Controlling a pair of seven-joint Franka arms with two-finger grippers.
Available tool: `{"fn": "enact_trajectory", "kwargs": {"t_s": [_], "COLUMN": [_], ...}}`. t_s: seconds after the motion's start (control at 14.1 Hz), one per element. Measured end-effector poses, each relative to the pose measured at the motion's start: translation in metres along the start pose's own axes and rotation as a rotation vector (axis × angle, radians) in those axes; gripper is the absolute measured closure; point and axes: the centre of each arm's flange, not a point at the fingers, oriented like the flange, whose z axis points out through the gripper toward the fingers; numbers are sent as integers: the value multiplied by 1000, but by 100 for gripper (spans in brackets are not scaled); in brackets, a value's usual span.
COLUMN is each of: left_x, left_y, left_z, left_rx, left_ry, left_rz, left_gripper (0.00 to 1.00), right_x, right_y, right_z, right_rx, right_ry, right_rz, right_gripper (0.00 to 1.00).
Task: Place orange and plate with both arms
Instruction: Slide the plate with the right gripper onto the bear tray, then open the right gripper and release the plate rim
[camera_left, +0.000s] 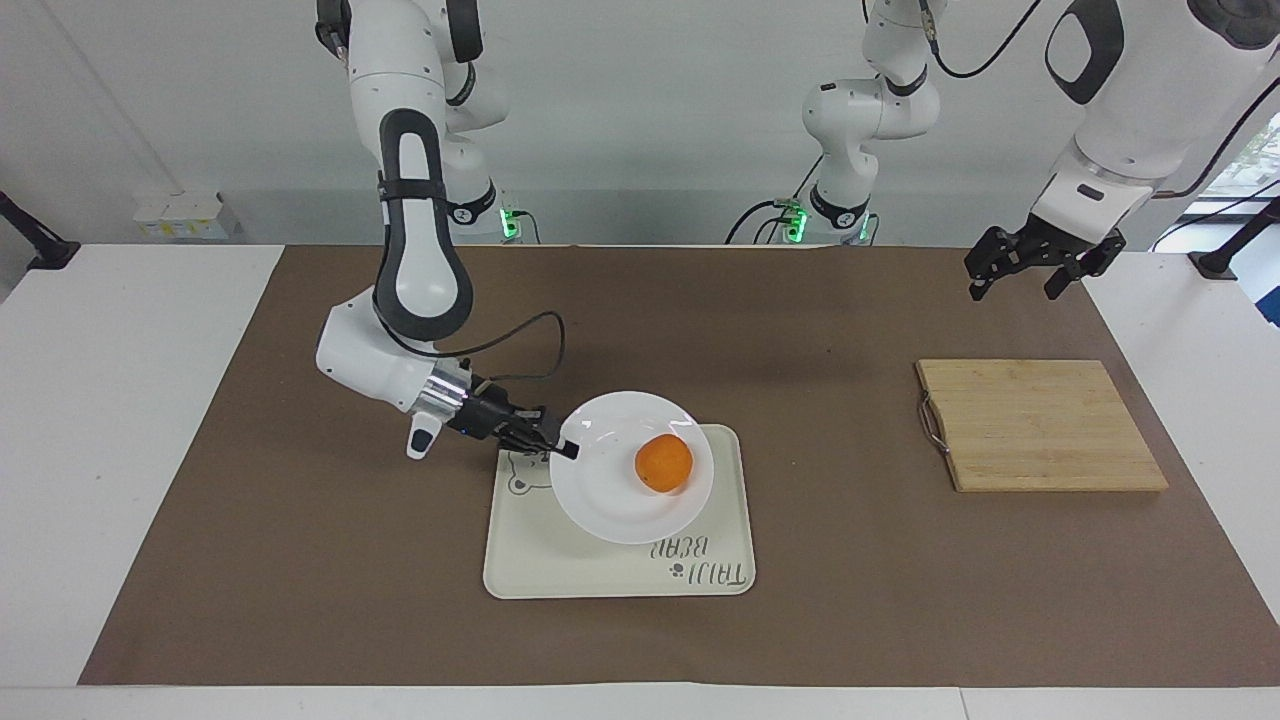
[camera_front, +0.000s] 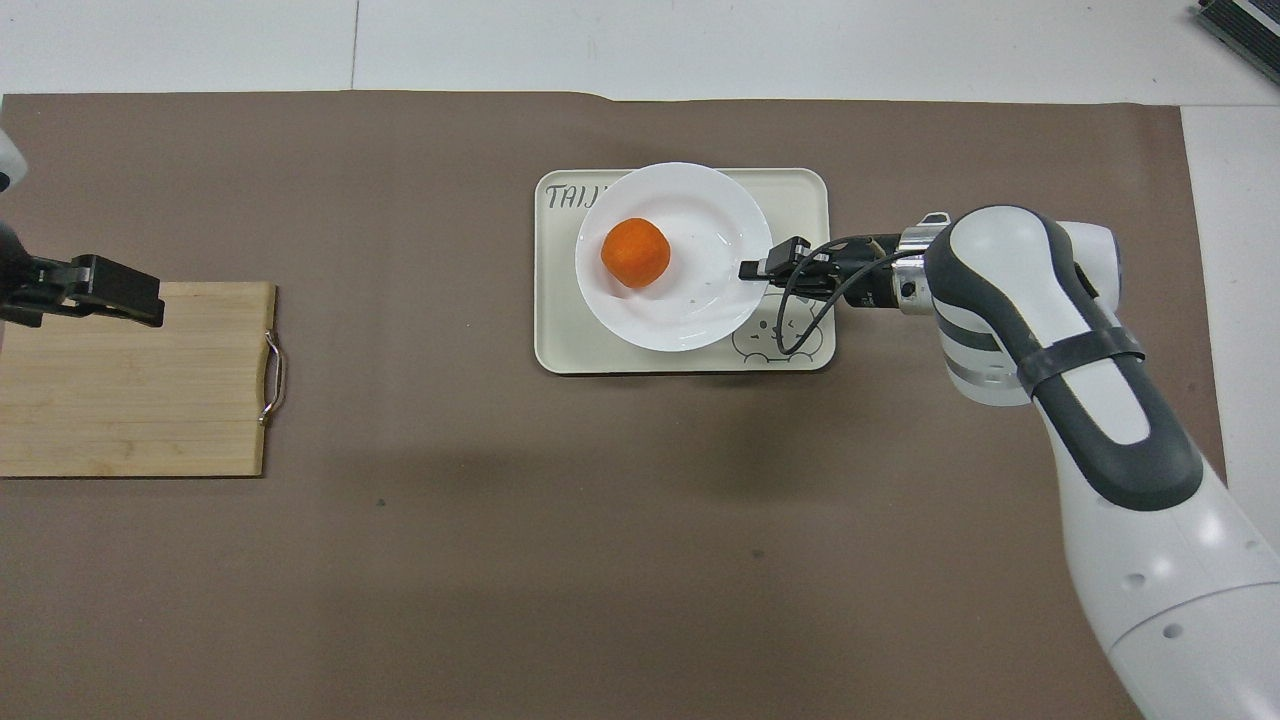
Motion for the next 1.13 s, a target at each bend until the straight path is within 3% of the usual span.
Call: {"fn": "enact_trajectory", "kwargs": {"t_s": [1.13], "left_x": [-5], "left_y": [-6], "left_z": [-7], "left_rx": [1], "left_ry": [7], "left_rz": [-13], "left_gripper": [0], "right_x": [0], "right_y": [35], "right_z": [19], "right_rx": [-40], "right_ry": [-24], "right_rz": [-11], "right_gripper": [96]}}
